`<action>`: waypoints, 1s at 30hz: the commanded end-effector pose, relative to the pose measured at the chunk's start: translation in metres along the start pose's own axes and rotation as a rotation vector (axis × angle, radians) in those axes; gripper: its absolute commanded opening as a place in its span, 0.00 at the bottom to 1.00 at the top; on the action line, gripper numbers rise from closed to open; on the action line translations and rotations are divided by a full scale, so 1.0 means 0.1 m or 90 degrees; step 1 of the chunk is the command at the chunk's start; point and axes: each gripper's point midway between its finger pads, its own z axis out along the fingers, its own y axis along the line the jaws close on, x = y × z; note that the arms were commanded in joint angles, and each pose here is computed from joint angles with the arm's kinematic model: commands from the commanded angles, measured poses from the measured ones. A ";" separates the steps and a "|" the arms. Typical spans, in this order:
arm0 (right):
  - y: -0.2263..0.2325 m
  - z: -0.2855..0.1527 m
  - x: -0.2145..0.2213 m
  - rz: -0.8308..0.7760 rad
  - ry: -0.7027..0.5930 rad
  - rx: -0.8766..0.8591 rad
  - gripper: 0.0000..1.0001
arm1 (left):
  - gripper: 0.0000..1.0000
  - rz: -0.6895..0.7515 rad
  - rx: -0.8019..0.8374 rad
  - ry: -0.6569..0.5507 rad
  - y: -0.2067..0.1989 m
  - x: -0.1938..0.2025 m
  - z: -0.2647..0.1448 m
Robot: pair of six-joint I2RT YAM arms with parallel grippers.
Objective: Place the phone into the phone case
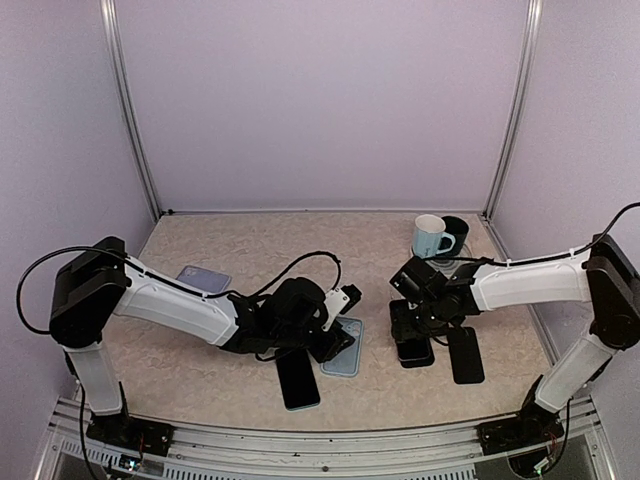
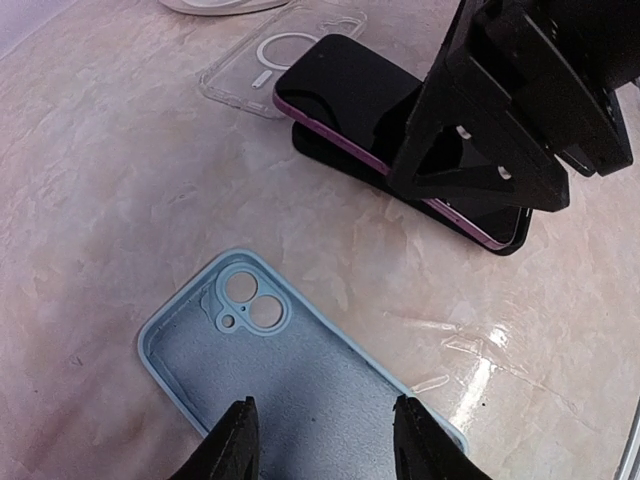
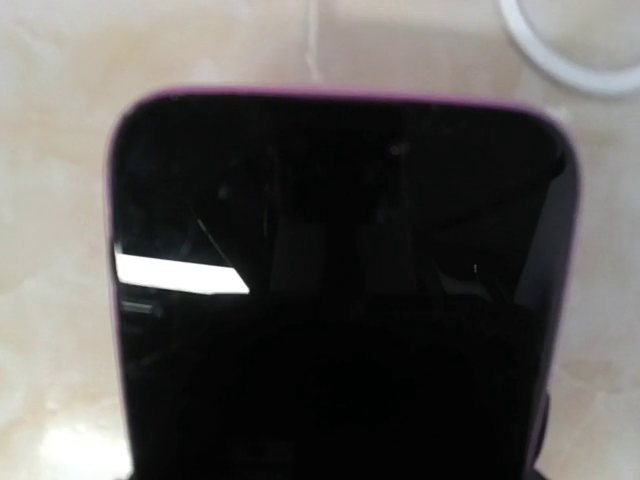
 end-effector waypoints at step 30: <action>-0.05 -0.08 -0.05 -0.049 0.013 -0.021 0.14 | 0.46 -0.006 -0.009 0.008 0.05 0.02 -0.02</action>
